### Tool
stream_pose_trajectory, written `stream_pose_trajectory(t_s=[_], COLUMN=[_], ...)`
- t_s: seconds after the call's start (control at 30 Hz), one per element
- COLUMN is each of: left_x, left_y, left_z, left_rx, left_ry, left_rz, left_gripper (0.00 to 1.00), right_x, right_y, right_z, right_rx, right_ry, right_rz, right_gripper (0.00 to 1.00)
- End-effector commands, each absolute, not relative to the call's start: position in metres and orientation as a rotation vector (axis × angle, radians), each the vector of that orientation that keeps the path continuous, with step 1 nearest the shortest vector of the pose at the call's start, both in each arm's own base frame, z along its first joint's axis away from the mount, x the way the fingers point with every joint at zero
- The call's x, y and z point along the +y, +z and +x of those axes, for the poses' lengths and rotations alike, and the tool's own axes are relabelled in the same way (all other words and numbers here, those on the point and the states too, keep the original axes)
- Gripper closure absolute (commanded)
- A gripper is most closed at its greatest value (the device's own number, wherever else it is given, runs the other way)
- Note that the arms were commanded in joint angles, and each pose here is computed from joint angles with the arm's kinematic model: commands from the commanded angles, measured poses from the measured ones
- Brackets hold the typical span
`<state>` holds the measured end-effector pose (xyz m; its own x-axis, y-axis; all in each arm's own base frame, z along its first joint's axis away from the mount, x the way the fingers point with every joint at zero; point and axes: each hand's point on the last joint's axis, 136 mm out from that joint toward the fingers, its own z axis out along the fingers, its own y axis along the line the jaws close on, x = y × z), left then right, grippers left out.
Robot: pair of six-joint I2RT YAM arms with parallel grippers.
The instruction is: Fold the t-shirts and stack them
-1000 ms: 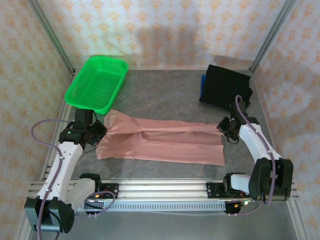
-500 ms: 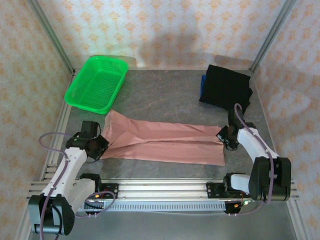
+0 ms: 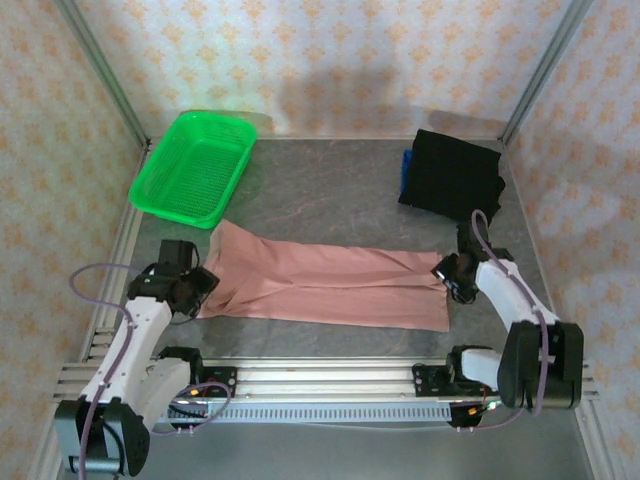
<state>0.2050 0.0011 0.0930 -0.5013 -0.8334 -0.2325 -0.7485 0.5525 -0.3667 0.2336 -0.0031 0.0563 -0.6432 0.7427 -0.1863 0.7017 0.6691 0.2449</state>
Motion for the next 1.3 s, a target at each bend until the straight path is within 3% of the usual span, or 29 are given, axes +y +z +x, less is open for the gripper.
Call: stream_pose_trajectory(t_s=[0.0,0.1,0.3,0.63,0.83,1.27], left_x=[-0.002,-0.023,-0.067,-0.087,-0.091,-0.091], left_y=[0.121,0.124,0.109,0.075,0.064,0.046], left_z=[0.222,0.238,0.253,0.261,0.276,0.276], left_rx=[2.391,2.474,2.715,2.958,2.986,3.087], left_ry=[-0.325,-0.391,-0.336,-0.140,-0.079,0.001], left_rz=[-1.145,-0.985,-0.594,-0.177,-0.072,0.067], left_gripper=[0.36,0.32,0.32,0.46,0.50,0.71], right_x=[0.009,0.026,0.057,0.077,0.081,0.080], right_y=[0.087,0.105,0.120,0.123,0.118,0.117], right_z=[0.243,0.246,0.245,0.246,0.245,0.245], right_rx=[2.570,2.551,2.555,2.563,2.578,2.582], right_ry=[0.351,0.462,0.601,0.703,0.733,0.726], right_rz=[1.046,0.908,0.678,0.547,0.542,0.546], right_gripper=[0.24,0.12,0.08,0.07,0.06,0.05])
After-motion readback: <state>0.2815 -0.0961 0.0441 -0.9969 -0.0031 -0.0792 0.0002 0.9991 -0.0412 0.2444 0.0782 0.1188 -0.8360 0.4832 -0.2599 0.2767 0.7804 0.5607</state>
